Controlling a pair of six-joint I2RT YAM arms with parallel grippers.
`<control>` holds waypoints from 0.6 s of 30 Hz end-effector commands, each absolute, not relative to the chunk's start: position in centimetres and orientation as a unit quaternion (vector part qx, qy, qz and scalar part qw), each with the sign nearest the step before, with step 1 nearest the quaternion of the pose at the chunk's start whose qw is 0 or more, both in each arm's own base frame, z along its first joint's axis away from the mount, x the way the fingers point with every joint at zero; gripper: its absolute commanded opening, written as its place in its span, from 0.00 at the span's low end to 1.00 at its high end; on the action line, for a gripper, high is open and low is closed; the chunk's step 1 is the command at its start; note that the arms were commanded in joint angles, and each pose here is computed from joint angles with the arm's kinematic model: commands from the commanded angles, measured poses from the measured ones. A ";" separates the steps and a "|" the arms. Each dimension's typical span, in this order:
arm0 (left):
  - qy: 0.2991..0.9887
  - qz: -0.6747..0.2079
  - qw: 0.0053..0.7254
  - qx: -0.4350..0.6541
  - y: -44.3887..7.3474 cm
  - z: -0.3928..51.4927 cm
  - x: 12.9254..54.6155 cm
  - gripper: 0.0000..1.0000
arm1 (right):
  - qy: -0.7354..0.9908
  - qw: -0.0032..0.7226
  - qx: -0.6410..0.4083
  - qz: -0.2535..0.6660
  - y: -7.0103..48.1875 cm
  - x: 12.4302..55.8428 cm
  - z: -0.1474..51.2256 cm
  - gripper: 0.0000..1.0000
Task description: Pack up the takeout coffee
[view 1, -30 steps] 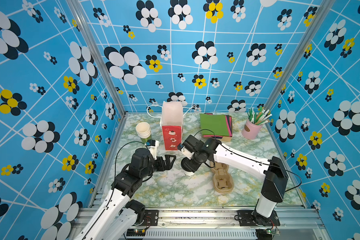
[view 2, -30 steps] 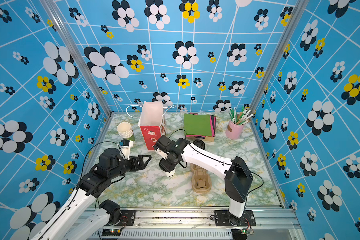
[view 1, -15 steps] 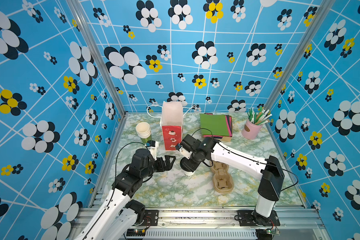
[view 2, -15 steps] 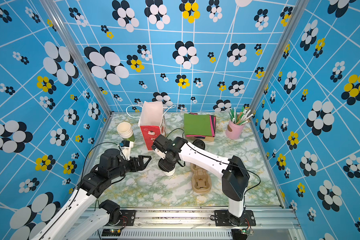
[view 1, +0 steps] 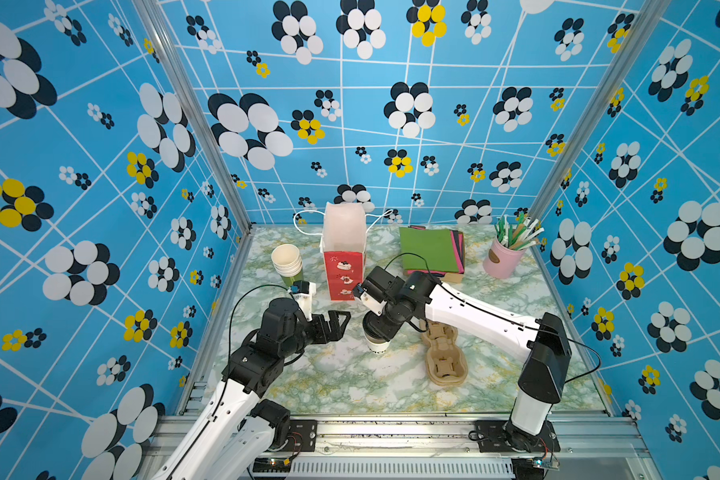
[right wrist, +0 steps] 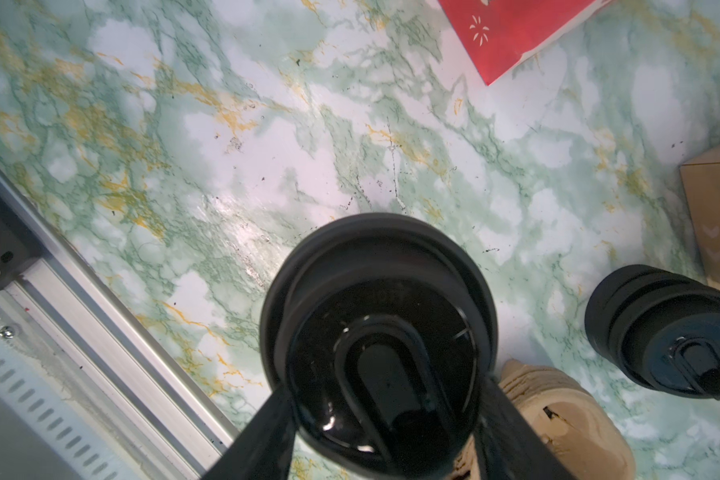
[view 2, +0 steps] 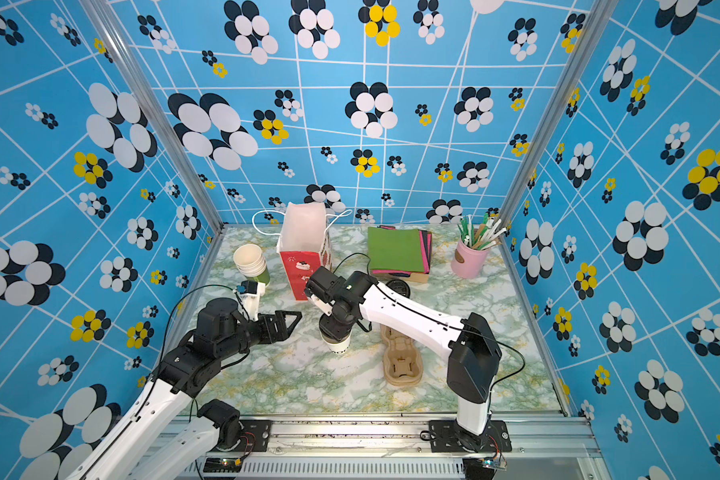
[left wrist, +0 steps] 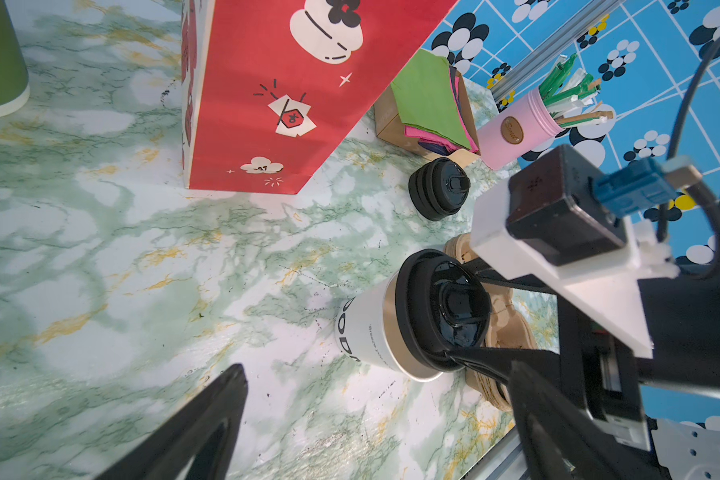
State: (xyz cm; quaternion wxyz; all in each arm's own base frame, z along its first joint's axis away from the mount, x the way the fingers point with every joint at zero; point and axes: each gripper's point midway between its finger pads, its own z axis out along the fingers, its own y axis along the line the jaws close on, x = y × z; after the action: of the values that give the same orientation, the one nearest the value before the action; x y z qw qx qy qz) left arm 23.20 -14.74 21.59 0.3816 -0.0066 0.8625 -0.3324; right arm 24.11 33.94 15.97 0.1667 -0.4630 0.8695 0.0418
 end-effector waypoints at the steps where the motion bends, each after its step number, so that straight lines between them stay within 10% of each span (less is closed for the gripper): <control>1: 0.864 -0.338 0.374 -0.011 -14.8 20.9 23.2 0.99 | 0.869 0.166 -0.464 0.039 33.5 23.6 16.5 0.62; 18: 0.866 -0.345 0.363 -0.013 -15.1 20.5 23.2 0.99 | 0.873 0.137 -0.467 0.031 33.3 23.2 14.2 0.62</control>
State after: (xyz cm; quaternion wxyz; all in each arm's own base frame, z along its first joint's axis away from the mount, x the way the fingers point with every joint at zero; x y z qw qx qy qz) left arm 23.10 -14.96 20.94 0.3686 -0.0109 0.8652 -0.3398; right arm 23.91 33.66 15.28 0.1581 -0.4640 0.8708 0.0376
